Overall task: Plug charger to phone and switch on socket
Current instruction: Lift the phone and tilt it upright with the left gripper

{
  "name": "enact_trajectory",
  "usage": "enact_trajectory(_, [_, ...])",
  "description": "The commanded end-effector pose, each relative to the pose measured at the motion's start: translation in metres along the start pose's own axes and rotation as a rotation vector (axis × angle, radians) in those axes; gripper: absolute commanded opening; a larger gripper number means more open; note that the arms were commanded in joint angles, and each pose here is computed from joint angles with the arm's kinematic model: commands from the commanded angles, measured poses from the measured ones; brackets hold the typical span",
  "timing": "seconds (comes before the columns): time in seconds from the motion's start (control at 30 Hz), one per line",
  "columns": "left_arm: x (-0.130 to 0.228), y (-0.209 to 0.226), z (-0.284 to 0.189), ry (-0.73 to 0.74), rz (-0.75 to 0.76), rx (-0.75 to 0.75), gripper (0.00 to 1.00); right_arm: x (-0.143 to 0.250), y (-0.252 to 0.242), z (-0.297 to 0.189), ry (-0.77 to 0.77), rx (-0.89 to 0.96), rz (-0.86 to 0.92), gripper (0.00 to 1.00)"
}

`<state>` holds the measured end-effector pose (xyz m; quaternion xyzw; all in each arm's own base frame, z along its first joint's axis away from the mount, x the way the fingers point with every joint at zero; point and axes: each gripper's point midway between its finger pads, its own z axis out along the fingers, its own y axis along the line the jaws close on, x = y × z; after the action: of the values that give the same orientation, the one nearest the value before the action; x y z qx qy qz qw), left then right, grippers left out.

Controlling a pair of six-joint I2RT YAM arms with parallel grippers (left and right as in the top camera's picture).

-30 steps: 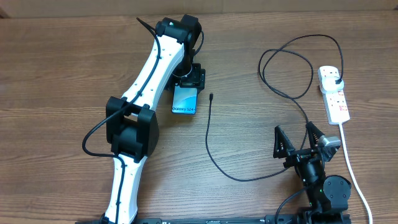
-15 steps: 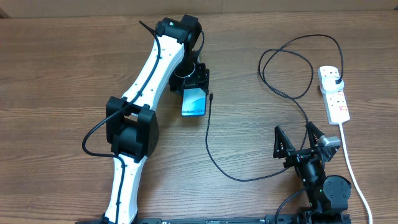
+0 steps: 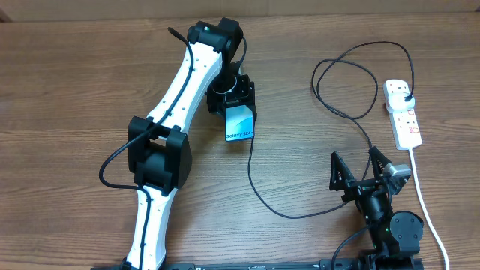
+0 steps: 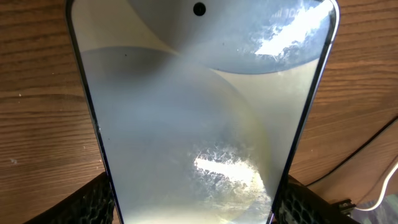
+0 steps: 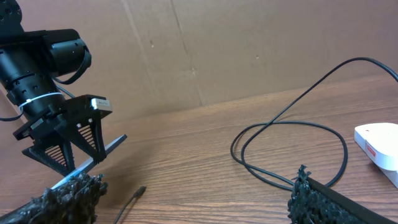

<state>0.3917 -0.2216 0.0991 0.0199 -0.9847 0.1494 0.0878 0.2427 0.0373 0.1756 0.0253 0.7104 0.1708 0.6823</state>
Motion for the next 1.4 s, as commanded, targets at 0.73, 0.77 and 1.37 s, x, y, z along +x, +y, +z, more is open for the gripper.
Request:
enact_trajectory(0.73, [-0.018,0.015,-0.017,-0.064,-0.319,0.012,0.62,0.003,0.001,0.0,0.0,-0.006,-0.002,1.0])
enact_trajectory(0.77, [-0.017,0.015,-0.018,-0.053,-0.339,0.028,0.62,0.003,0.001,0.0,0.0,-0.006,-0.002,1.0])
enact_trajectory(1.37, [-0.023,0.026,-0.082,0.206,-0.63,0.559,0.63,0.003,0.001,0.0,0.0,-0.006,-0.002,1.0])
